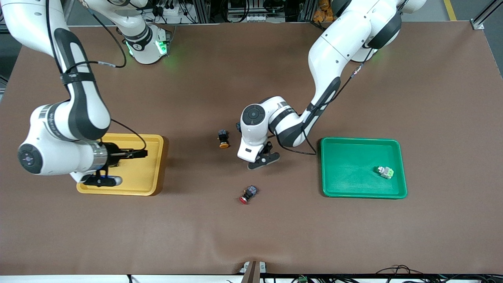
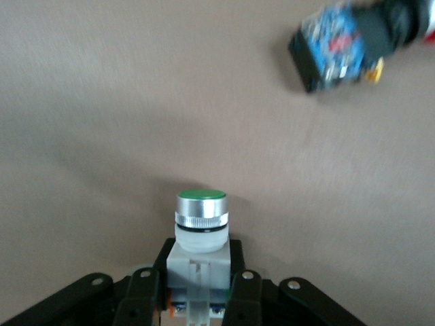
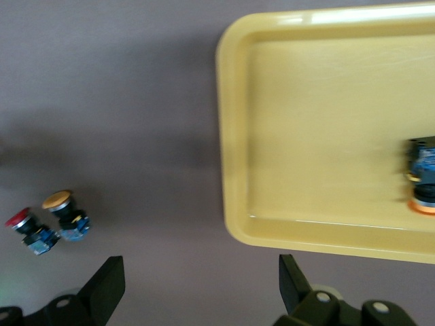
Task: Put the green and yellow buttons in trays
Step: 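Carry the green button to the green tray while the right gripper grasps orange, then release the green button in the tray while the right gripper carries orange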
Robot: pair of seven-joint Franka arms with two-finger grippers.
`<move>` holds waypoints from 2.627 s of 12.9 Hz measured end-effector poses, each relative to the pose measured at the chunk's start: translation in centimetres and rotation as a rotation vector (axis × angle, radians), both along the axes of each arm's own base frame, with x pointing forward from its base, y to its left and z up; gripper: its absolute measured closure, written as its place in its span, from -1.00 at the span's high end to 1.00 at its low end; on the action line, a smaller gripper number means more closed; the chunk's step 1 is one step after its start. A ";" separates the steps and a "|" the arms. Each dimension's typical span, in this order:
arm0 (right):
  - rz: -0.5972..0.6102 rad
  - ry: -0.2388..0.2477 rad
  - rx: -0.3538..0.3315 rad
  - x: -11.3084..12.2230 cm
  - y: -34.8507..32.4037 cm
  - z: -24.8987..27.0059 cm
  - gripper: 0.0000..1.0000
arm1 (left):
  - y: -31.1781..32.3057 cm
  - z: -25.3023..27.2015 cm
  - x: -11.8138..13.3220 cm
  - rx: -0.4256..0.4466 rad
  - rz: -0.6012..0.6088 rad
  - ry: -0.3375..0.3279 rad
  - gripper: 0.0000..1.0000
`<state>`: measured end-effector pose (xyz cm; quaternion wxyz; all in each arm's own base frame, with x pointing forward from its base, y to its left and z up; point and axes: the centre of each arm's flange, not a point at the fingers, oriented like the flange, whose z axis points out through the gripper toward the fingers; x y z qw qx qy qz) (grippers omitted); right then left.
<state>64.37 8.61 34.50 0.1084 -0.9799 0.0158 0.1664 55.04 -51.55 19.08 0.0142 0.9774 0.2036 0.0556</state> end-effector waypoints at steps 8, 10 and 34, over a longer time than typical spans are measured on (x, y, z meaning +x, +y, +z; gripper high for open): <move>0.059 -0.089 0.040 -3.1 16.4 -0.7 1.00 | 18.3 12.3 12.4 0.016 0.173 -0.013 -0.32; 0.105 -0.155 0.043 -6.0 21.7 -3.2 1.00 | 23.6 12.9 12.7 0.063 0.119 0.052 -0.32; 0.063 -0.249 -0.153 -14.5 26.7 -14.3 -0.17 | 40.6 25.8 7.5 0.147 -0.119 0.102 1.00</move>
